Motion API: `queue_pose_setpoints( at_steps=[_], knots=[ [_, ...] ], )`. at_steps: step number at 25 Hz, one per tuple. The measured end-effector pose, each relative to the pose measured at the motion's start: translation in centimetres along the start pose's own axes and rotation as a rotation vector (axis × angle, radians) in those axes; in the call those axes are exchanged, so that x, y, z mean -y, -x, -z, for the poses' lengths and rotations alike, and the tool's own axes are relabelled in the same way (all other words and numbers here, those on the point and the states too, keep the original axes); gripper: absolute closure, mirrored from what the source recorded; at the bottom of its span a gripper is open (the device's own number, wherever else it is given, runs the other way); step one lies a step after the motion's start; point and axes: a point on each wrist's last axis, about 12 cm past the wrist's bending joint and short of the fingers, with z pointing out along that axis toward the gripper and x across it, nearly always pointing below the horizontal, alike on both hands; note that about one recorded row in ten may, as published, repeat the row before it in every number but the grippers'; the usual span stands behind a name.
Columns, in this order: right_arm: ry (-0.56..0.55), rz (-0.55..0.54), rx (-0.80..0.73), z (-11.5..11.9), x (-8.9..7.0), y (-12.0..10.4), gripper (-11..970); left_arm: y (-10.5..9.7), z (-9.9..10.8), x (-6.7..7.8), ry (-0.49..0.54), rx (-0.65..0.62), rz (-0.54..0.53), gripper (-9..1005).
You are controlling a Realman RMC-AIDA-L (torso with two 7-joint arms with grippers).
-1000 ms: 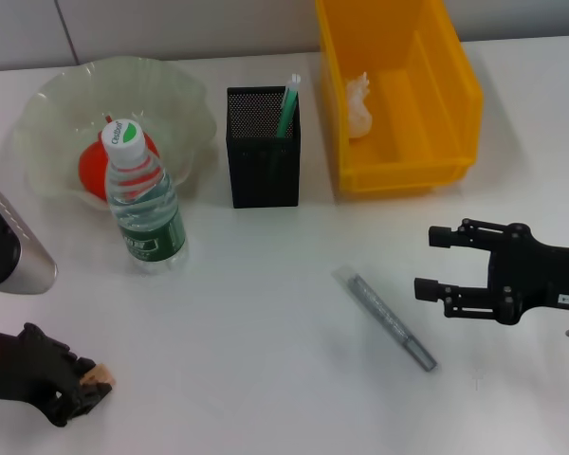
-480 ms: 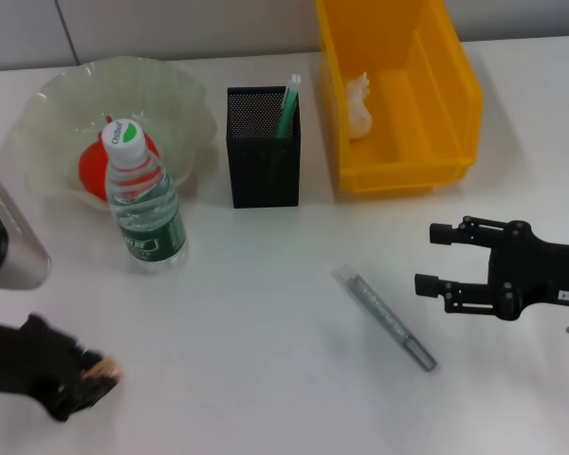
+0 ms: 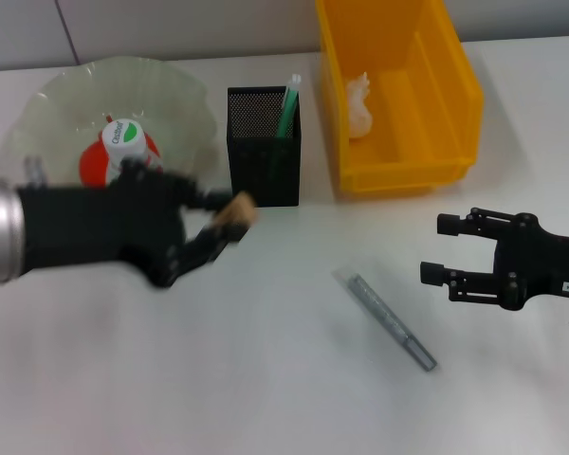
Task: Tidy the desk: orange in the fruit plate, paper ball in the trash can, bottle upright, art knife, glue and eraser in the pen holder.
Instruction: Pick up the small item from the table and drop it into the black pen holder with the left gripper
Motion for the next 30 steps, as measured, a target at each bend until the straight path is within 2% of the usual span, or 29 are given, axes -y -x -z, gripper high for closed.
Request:
queue_pose_setpoints(
  at_steps=[1,5,9,14,19,30],
  knots=[
    [0.000,-0.003,0.000,0.0,0.0,0.0,191,1.2,-1.7,-1.4,0.054,0.089,-0.034,724],
    [-0.001,-0.009,0.000,-0.1,0.0,0.0,191,2.8,-4.3,-2.4,0.092,0.161,-0.070,724],
    [0.000,-0.013,0.002,-0.2,0.1,0.1,191,4.6,-6.8,-4.1,0.225,0.235,-0.076,723],
    [0.002,-0.020,0.005,-0.4,0.0,0.1,191,4.9,-9.2,-5.5,0.315,0.227,-0.069,723],
    [0.002,-0.029,0.005,-0.4,0.0,0.1,191,4.4,-10.9,-6.1,0.336,0.190,-0.067,723],
    [0.006,-0.035,0.007,-0.5,0.0,0.2,192,3.6,-11.8,-6.8,0.352,0.141,-0.070,722]
  ],
)
